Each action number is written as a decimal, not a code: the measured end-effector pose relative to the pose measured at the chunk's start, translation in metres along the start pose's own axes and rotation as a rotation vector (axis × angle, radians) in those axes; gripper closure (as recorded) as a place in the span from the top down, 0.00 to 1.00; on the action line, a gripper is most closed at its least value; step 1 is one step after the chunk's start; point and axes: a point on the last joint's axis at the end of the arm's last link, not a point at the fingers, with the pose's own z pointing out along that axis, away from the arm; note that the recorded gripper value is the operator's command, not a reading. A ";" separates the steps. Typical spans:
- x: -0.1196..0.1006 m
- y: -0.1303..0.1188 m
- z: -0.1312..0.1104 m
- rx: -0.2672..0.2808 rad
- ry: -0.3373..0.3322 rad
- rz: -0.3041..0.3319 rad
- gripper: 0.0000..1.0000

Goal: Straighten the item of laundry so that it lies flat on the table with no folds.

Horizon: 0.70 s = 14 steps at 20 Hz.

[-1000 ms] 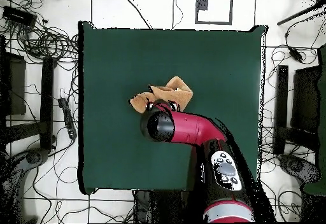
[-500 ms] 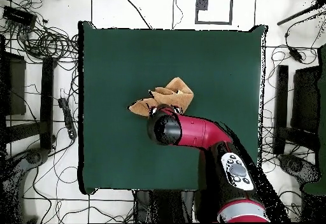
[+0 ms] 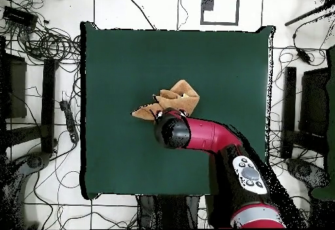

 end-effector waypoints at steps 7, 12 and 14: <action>0.006 0.008 -0.012 0.006 0.028 -0.037 0.00; 0.006 0.008 -0.031 0.012 0.043 -0.043 0.00; 0.008 0.008 -0.041 0.015 0.054 -0.045 0.00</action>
